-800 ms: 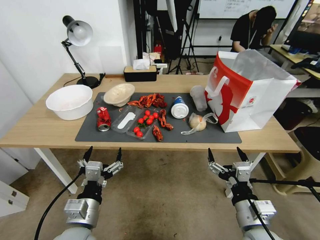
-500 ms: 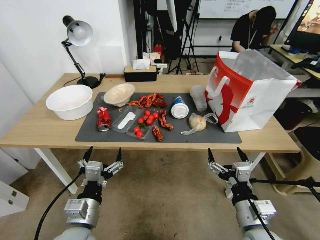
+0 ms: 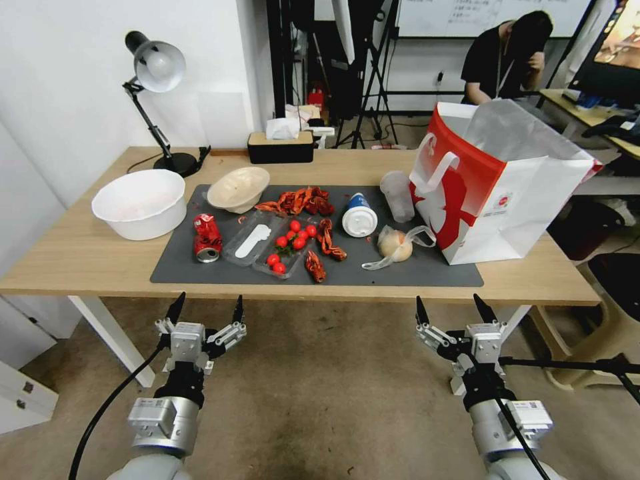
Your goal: Pick up the trash from the table and place it into the takeout bag.
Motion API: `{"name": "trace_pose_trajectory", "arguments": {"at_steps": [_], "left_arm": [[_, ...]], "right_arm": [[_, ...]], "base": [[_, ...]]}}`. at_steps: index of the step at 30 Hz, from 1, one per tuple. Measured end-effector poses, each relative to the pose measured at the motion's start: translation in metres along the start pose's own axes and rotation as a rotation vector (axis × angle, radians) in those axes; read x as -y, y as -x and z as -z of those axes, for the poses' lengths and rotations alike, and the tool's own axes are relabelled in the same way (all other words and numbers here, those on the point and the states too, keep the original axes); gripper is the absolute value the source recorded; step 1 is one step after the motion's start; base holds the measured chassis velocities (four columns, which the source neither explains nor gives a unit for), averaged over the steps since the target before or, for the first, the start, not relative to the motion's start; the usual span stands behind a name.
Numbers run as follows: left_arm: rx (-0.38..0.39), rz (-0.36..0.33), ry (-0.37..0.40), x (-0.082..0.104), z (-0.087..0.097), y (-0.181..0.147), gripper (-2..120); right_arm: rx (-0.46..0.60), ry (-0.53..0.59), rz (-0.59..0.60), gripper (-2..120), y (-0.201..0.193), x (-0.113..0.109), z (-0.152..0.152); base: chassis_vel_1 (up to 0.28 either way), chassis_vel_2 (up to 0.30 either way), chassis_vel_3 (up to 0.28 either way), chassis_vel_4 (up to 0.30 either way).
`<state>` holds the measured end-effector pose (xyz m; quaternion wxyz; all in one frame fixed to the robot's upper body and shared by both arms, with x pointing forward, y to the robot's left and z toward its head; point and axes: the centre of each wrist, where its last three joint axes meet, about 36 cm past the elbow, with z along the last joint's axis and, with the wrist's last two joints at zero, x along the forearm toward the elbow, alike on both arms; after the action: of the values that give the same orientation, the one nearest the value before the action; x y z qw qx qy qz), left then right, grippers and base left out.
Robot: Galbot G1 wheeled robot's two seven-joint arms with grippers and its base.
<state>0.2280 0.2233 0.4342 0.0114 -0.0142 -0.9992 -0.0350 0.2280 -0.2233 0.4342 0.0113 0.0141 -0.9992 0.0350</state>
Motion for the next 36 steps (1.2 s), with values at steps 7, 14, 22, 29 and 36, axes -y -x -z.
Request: {"name": "trace_pose_trajectory", "arguments": {"at_steps": [7,14,22,29,36], "left_arm": [[-0.014,0.038,-0.025,0.008,-0.001,0.001,100],[-0.040,0.084,-0.055,0.019,-0.002,0.002,100],[-0.066,0.100,-0.090,0.033,-0.004,0.002,100],[-0.047,0.089,-0.079,0.028,-0.002,0.002,100],[-0.059,0.143,-0.124,0.043,-0.001,0.002,100]], "right_arm": [[-0.031,0.038,0.035,100,-0.002,-0.015,-0.007],[-0.095,0.104,0.098,100,-0.008,-0.042,-0.020],[-0.062,0.109,0.095,100,-0.008,-0.043,-0.019],[-0.055,0.129,0.107,100,-0.010,-0.050,-0.022],[-0.017,0.127,0.093,100,-0.007,-0.048,-0.016]], "base": [[0.000,0.000,0.000,0.000],[0.000,0.000,0.000,0.000],[0.000,0.000,0.000,0.000],[0.000,0.000,0.000,0.000],[0.000,0.000,0.000,0.000]]}}
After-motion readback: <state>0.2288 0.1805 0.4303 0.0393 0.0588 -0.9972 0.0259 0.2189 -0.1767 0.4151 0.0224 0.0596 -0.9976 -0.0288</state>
